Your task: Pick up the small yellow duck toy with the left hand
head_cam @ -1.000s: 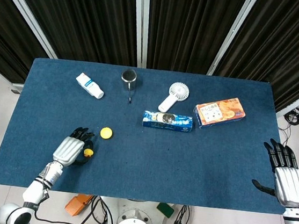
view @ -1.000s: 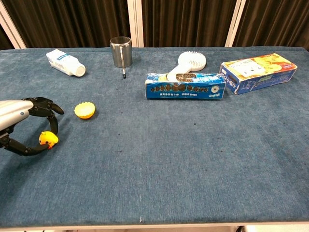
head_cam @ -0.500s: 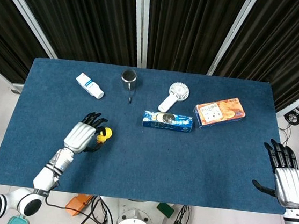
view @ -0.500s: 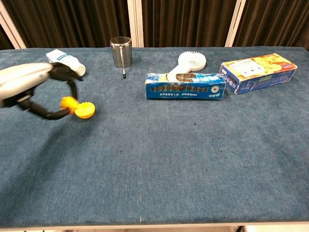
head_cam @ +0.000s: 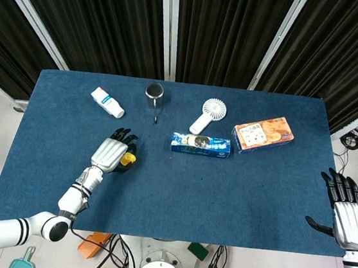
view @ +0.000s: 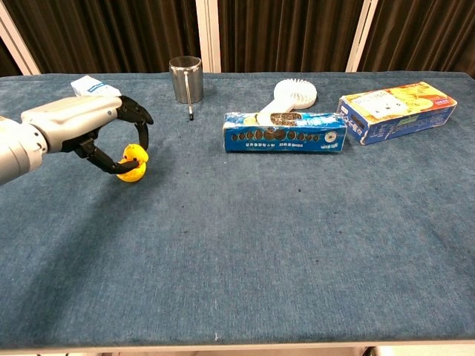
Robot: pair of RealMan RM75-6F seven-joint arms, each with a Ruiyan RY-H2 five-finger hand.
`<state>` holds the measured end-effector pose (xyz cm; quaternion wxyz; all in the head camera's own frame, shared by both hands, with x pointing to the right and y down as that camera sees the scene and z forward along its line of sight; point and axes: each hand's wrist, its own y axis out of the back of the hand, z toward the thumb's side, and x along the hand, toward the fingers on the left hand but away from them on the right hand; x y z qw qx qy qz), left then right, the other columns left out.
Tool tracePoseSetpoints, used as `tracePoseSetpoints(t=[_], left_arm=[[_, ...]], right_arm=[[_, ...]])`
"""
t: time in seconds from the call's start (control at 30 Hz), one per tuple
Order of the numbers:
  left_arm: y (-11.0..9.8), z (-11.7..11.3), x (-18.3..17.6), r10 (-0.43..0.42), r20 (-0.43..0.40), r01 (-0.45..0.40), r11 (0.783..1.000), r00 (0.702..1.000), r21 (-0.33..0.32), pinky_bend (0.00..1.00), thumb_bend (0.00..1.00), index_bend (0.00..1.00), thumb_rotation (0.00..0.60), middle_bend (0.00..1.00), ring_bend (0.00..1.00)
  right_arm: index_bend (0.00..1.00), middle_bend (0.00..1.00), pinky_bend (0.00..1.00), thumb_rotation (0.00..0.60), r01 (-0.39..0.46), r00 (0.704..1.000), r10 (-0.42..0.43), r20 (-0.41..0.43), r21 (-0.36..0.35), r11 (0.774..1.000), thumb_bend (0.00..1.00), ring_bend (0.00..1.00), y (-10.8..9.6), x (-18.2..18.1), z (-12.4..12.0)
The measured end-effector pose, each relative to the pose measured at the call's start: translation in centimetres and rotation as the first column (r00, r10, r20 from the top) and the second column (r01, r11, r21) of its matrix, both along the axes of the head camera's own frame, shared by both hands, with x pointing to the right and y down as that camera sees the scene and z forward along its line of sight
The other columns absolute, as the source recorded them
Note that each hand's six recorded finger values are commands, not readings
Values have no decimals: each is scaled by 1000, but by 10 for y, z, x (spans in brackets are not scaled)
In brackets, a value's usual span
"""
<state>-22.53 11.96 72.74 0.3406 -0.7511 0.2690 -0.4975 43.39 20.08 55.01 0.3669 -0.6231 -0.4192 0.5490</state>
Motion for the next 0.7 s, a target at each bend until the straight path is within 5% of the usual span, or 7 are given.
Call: tracePoseSetpoints(t=[0.7], left_arm=[[4, 1, -10, 4, 40, -3, 1000, 999, -18, 1, 377, 288, 600, 109, 0]], right_arm=[[0, 36, 60, 600, 6, 1000, -6, 2, -1, 1000, 147, 0, -2, -2, 1]])
